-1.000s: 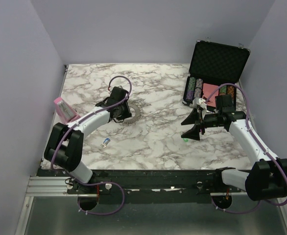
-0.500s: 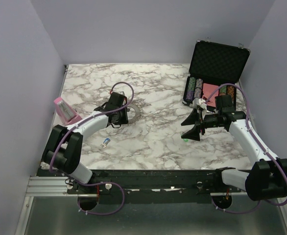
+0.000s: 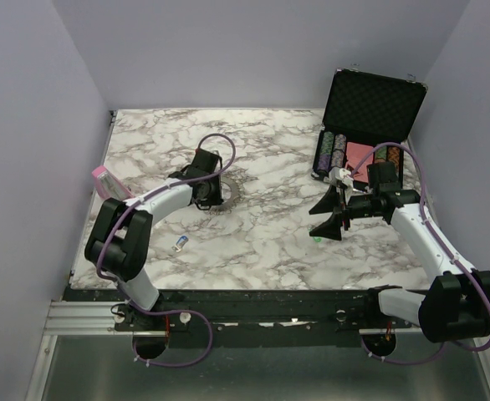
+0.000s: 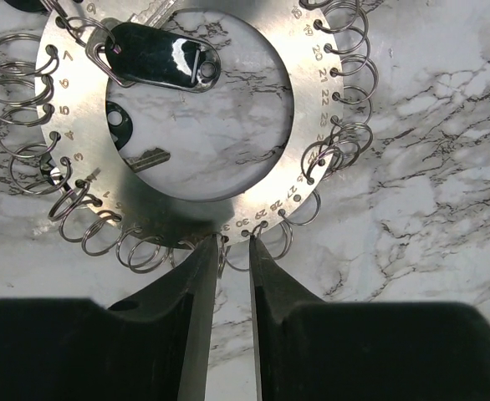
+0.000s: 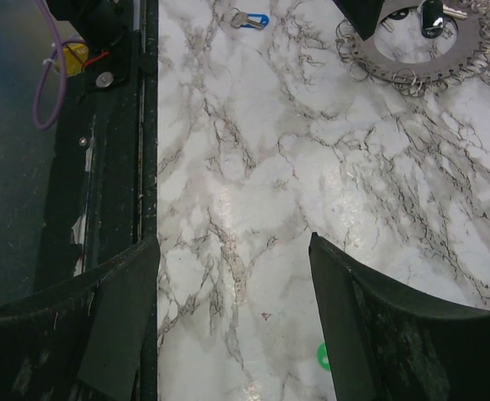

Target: Put the keys on the keyring

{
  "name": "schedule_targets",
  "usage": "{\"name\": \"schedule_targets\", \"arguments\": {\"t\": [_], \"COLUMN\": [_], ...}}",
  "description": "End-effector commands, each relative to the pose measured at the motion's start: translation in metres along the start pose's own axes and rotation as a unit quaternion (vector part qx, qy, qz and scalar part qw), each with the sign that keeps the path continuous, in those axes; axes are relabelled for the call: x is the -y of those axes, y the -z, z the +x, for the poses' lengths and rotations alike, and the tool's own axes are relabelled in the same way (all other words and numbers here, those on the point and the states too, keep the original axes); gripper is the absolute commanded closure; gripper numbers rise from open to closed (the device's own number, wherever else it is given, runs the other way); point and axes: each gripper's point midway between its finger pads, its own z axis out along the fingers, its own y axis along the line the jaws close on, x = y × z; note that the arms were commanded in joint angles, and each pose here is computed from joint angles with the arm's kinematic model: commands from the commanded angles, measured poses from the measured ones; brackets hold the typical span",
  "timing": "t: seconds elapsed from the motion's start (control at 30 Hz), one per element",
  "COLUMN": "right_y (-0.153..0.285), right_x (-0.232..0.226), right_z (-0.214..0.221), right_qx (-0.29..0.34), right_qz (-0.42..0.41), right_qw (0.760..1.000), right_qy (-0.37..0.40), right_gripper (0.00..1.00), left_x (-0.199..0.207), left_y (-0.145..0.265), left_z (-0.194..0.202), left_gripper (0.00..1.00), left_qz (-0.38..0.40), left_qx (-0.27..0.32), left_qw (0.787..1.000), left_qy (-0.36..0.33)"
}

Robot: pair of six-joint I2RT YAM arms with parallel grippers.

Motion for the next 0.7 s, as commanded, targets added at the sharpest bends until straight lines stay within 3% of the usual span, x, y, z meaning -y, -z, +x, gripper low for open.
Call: {"name": "schedule_targets", "arguments": {"t": [0.0,0.67], "right_y": [0.0001,0.0003], "right_x": [-0.0064,-0.0069], "right_z": [-0.0039,-0.0046], "right_qx": [0.012,0.012], "right_qz": [-0.012,-0.013], "right_qw": [1.000,1.000], "right_qy": [0.002,0.003], "right_gripper": [0.20,0.20], "left_x": [-0.0030,-0.0057], "left_y": [-0.0039,-0.0089], "left_z": [0.0023,0.0095], "left_gripper": [0.71,0.77], "left_qz": [-0.009,-0.018], "left_qx": [-0.021,-0.047], "left_qw": [1.000,0.999], "left_qy": [-0.007,-0.014]}}
